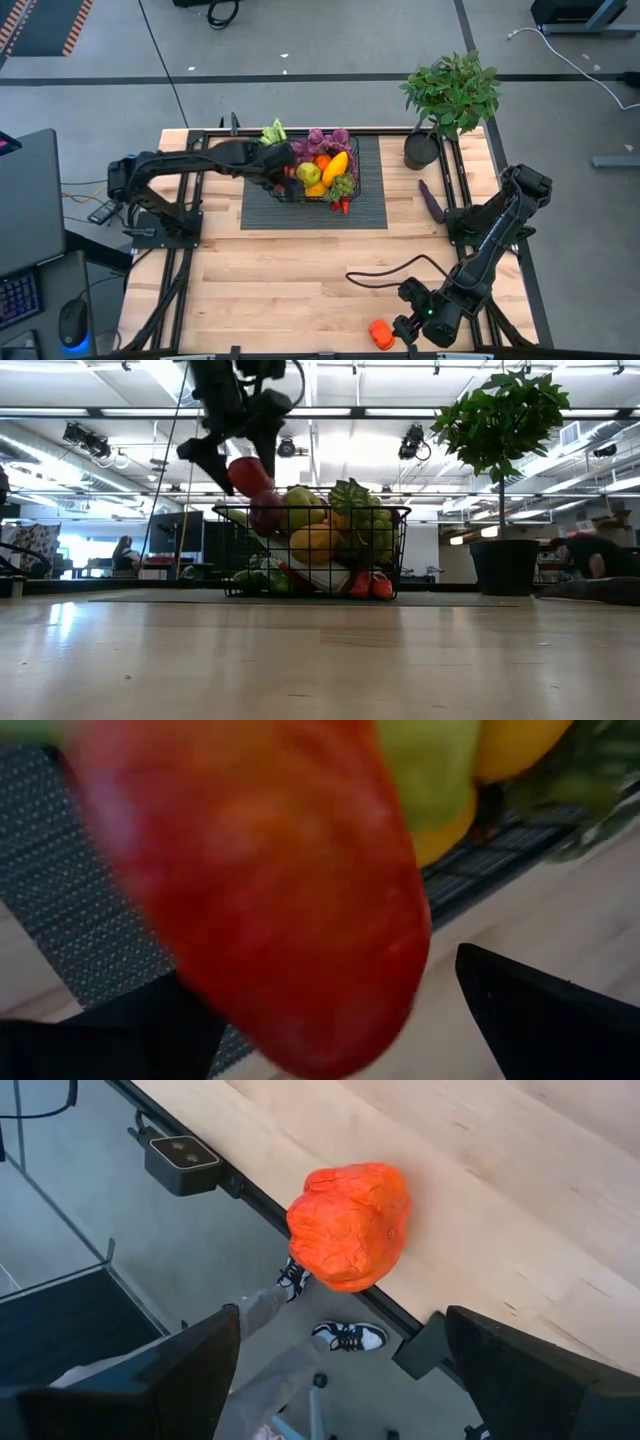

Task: Build produce basket
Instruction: Put the mango into the wire basket, then put the squash into the wire basket, then put the mango into the wire basket

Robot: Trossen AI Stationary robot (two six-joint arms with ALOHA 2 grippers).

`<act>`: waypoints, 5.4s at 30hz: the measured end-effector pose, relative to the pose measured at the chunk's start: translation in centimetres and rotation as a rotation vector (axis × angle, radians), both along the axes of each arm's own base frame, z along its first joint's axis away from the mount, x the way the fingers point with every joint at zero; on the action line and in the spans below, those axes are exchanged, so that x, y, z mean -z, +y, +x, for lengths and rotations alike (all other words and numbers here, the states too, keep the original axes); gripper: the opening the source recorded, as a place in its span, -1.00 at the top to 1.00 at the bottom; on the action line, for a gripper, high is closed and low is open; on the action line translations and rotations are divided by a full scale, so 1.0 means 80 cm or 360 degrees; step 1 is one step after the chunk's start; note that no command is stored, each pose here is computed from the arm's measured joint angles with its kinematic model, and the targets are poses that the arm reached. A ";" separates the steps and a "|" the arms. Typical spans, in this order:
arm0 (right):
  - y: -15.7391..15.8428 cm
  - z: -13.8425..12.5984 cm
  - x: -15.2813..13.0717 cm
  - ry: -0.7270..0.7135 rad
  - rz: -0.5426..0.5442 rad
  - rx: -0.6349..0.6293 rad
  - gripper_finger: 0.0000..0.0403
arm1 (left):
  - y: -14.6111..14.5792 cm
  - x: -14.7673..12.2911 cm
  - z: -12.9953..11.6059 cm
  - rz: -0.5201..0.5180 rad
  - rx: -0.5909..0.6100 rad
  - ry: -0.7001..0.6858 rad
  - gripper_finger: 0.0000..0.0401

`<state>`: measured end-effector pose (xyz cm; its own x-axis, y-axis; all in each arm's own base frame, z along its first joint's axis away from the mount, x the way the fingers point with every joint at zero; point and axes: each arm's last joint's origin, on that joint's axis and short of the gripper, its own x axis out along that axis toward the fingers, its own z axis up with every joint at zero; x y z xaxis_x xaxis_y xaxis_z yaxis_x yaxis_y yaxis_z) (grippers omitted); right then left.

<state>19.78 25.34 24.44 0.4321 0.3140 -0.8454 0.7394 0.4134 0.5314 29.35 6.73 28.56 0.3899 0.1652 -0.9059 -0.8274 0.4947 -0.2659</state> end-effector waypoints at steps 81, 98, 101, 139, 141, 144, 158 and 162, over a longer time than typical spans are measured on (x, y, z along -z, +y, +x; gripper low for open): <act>-0.019 0.087 0.089 0.0079 -0.0180 0.0107 -0.46 | -0.138 -0.071 -0.084 0.0157 0.0529 0.0056 -0.88; -0.202 0.101 -0.080 -0.0712 -0.0828 0.0326 -0.40 | -0.044 -0.062 -0.098 0.0492 0.0086 0.0492 -0.88; -0.248 0.099 -0.104 -0.0802 -0.1008 0.0300 -0.41 | -0.017 -0.059 -0.101 0.0469 -0.0012 0.0567 -0.88; -0.402 0.167 -0.063 -0.0739 -0.1461 0.0114 -0.66 | 0.092 -0.011 -0.092 0.0402 0.0180 0.1043 -0.95; -0.406 0.168 -0.063 -0.0745 -0.1485 0.0133 -0.68 | 0.094 -0.011 -0.093 0.0406 0.0214 0.1052 -0.98; -0.411 0.165 -0.066 -0.0749 -0.1476 0.0155 -0.72 | 0.099 -0.011 -0.093 0.0421 0.0265 0.1047 -0.99; -0.411 0.146 -0.085 -0.0775 -0.1452 0.0227 -0.77 | 0.103 0.041 -0.112 0.0300 0.0374 0.1204 -1.00; -0.410 0.143 -0.081 -0.0716 -0.1409 0.0234 -0.77 | 0.094 0.045 -0.109 0.0296 0.0381 0.1216 -1.00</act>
<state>31.24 -7.50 30.92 0.7527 -0.4314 -0.4973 0.6211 0.7158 0.3193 20.67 14.23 24.99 -0.2797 0.3297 -0.9017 -0.6134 0.6611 0.4320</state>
